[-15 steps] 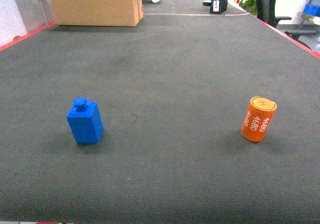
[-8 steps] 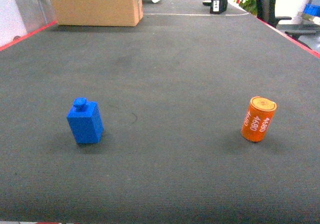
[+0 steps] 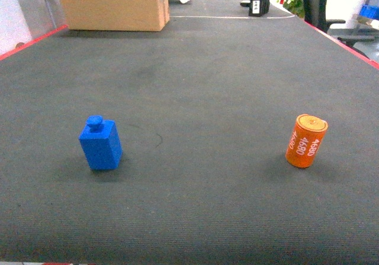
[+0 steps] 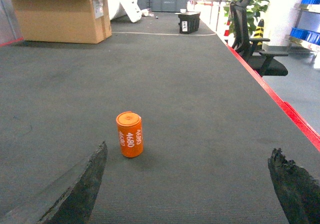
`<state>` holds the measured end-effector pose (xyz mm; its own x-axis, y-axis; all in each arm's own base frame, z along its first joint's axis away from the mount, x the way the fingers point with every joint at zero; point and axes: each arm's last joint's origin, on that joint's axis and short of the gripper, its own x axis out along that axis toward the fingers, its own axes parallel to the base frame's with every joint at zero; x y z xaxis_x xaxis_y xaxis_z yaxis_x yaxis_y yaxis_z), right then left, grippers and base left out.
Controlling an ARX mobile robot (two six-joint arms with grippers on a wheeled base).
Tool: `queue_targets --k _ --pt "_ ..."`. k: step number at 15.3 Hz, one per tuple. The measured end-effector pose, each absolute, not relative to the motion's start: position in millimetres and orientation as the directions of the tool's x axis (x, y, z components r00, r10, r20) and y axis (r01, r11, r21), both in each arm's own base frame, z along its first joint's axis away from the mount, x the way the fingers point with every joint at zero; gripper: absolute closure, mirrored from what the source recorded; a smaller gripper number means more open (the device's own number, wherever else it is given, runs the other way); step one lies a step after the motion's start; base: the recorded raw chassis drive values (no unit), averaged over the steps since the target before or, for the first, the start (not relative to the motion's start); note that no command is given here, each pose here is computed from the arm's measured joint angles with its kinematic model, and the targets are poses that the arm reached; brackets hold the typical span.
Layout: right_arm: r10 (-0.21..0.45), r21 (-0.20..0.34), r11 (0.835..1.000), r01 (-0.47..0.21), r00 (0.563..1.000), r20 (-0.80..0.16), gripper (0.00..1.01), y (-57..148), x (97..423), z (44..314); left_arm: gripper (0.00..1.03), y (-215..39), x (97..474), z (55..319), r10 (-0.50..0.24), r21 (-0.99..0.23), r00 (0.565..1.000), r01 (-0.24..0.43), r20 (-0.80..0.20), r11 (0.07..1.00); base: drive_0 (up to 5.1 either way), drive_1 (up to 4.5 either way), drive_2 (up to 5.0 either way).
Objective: Sort blue parts and orange caps into right shelf containers
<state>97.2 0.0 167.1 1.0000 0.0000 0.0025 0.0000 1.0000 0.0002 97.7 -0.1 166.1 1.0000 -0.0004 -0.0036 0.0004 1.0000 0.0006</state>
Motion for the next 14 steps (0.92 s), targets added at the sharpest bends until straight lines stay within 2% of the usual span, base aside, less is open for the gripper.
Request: queue_targets --k 13,14 --pt "0.0 0.0 1.0 0.0 1.0 0.002 0.03 0.0 97.2 167.1 0.05 0.0 97.7 165.8 0.003 -0.001 1.0 -0.003 -0.007 1.0 0.0 0.0 0.0" --pt "-0.077 0.005 0.997 0.077 0.994 -0.078 0.03 2.0 98.3 164.7 0.05 -3.8 100.1 163.2 0.087 -0.012 0.988 -0.089 -0.126 0.996 0.0 0.0 0.0"
